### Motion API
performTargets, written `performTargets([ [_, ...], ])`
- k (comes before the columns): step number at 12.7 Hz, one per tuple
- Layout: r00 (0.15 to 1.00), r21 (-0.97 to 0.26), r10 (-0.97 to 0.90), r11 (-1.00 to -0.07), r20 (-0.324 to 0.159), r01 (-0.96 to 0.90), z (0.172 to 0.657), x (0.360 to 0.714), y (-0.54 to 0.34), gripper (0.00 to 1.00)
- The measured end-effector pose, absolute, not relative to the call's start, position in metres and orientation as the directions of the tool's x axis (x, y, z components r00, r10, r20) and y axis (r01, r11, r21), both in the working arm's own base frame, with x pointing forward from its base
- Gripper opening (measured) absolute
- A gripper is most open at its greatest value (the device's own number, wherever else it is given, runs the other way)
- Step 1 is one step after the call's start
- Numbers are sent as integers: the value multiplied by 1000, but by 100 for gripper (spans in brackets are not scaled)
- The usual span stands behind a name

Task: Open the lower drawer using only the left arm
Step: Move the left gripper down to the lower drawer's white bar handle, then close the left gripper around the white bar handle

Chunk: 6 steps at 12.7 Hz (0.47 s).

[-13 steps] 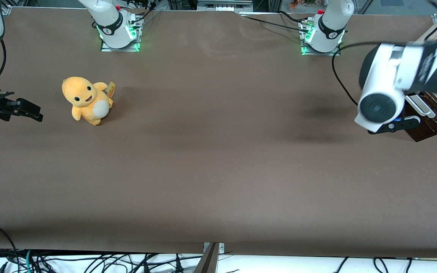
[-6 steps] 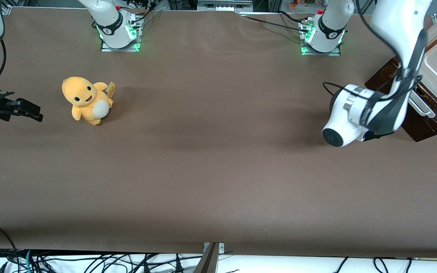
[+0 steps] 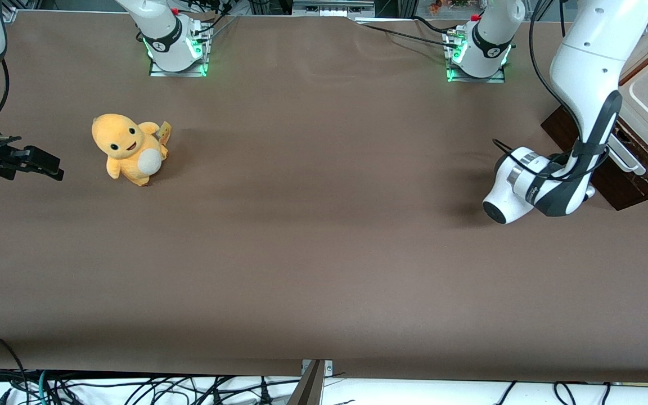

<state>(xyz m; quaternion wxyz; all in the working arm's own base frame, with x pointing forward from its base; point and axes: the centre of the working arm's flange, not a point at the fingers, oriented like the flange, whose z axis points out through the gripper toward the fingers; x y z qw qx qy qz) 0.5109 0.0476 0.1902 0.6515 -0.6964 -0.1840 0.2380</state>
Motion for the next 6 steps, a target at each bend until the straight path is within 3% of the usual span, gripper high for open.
performTargets([
  [3,827,-997,558,-39,-75,-63,176,505,67,91],
  [5,825,-997,560,-33,-75,-69,172,503,73,67],
  [6,827,-997,557,-28,-74,-70,171,503,75,67],
])
